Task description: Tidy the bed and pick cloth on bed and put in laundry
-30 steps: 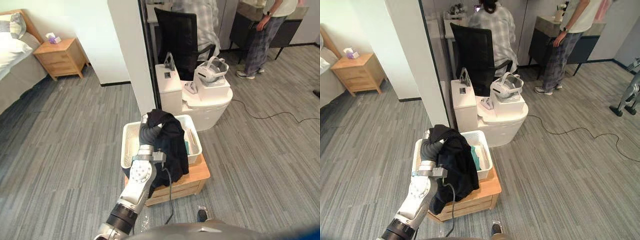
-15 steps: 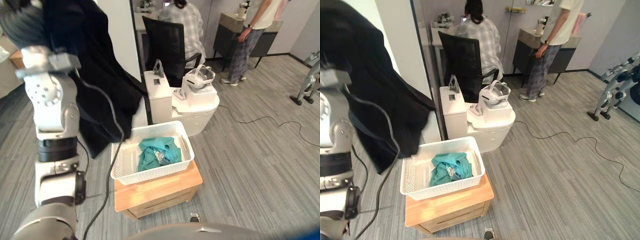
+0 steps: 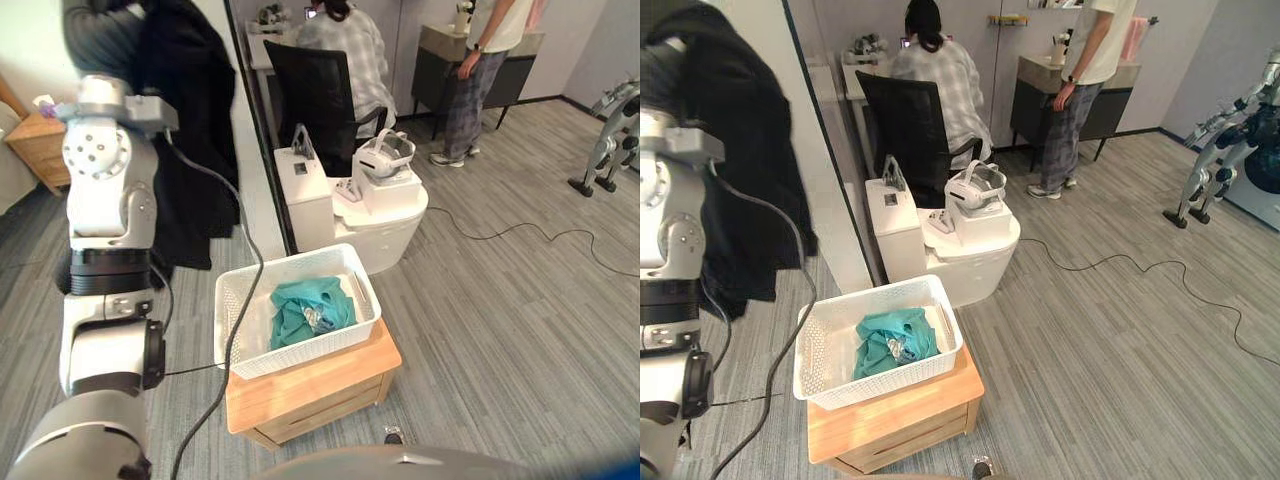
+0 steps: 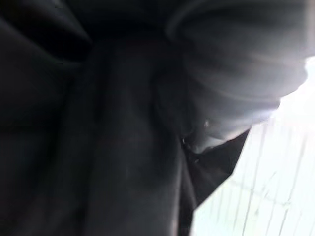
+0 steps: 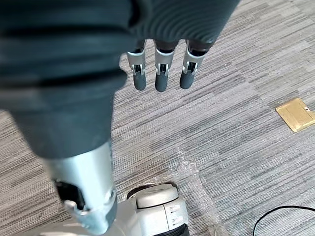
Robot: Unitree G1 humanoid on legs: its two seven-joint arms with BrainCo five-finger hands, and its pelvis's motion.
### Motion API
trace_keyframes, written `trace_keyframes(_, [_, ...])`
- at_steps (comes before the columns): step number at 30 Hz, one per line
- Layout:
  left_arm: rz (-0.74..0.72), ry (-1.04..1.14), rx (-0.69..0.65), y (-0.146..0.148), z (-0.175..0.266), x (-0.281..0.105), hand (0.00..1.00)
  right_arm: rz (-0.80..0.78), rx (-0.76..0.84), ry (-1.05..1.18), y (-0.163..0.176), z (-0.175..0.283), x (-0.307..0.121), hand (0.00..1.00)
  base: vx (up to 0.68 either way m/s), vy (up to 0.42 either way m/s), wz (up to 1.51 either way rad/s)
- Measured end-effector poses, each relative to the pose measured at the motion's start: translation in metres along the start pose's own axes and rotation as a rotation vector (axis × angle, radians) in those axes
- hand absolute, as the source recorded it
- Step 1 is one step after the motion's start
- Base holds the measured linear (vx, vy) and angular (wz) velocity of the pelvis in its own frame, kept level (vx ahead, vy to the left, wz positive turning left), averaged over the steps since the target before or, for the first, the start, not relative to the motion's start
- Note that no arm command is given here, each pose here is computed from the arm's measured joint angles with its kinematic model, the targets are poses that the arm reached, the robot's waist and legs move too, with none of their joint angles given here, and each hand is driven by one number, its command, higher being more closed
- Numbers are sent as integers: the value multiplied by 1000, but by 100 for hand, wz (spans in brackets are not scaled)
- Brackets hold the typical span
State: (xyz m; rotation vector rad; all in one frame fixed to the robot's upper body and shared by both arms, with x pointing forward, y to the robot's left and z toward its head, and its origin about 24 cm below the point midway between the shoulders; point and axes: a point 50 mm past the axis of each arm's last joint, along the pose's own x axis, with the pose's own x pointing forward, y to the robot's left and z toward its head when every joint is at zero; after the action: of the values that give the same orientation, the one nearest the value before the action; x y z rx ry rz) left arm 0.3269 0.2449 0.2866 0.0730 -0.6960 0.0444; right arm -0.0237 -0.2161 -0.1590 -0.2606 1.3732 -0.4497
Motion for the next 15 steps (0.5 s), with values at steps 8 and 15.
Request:
trace_keyframes(8, [-68, 343, 2, -29, -90, -75, 100, 26, -25, -48, 6, 8, -2, 0, -73, -20, -12])
trace_keyframes(15, [-51, 384, 58, -43, -110, -93, 100, 36, -21, -91, 8, 19, -3, 0, -36, -13, -9])
